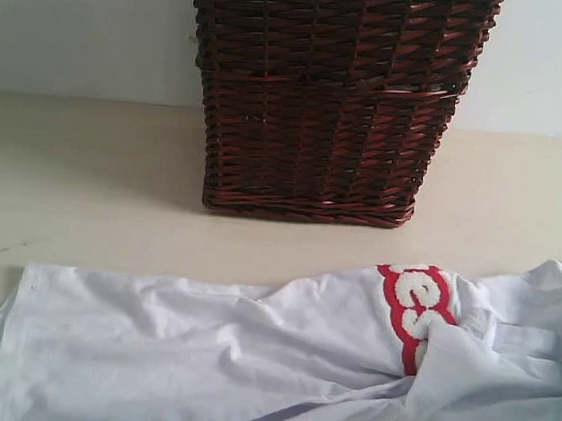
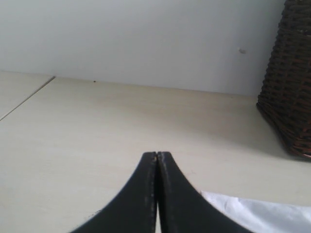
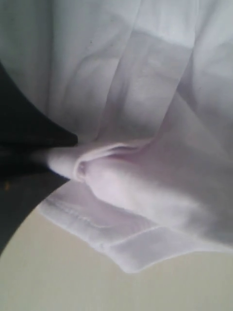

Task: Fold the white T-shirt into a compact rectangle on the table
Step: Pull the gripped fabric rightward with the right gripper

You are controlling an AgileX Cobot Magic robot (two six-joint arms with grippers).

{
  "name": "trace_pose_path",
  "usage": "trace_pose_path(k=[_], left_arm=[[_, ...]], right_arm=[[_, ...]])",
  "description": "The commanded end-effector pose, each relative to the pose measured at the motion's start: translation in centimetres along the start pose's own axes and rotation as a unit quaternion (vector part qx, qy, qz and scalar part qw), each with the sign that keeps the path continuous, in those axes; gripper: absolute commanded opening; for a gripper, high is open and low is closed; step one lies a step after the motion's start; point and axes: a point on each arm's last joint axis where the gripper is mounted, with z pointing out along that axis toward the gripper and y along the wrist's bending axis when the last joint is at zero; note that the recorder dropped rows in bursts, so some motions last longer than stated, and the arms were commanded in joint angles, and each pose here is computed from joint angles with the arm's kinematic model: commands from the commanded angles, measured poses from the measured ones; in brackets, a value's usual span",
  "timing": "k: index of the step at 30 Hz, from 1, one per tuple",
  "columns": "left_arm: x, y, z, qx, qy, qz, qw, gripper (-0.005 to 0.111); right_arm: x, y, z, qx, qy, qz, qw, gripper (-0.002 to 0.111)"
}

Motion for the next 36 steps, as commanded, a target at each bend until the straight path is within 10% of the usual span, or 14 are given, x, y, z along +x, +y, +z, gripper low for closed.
trace_pose_path(k=[1, 27, 36], left_arm=[[0.0, 0.0, 0.0, 0.000, -0.002, -0.001, 1.000, 0.000], [0.0, 0.0, 0.0, 0.000, -0.002, -0.001, 1.000, 0.000], [0.0, 0.0, 0.0, 0.000, -0.002, -0.001, 1.000, 0.000]], right_arm=[[-0.6, 1.7, -1.3, -0.074, -0.043, -0.027, 0.996, 0.000], [-1.5, 1.4, -2.9, -0.026, -0.095, 0.029, 0.995, 0.001], [-1.3, 0.9, -2.5, -0.003, -0.084, 0.021, 0.996, 0.039]])
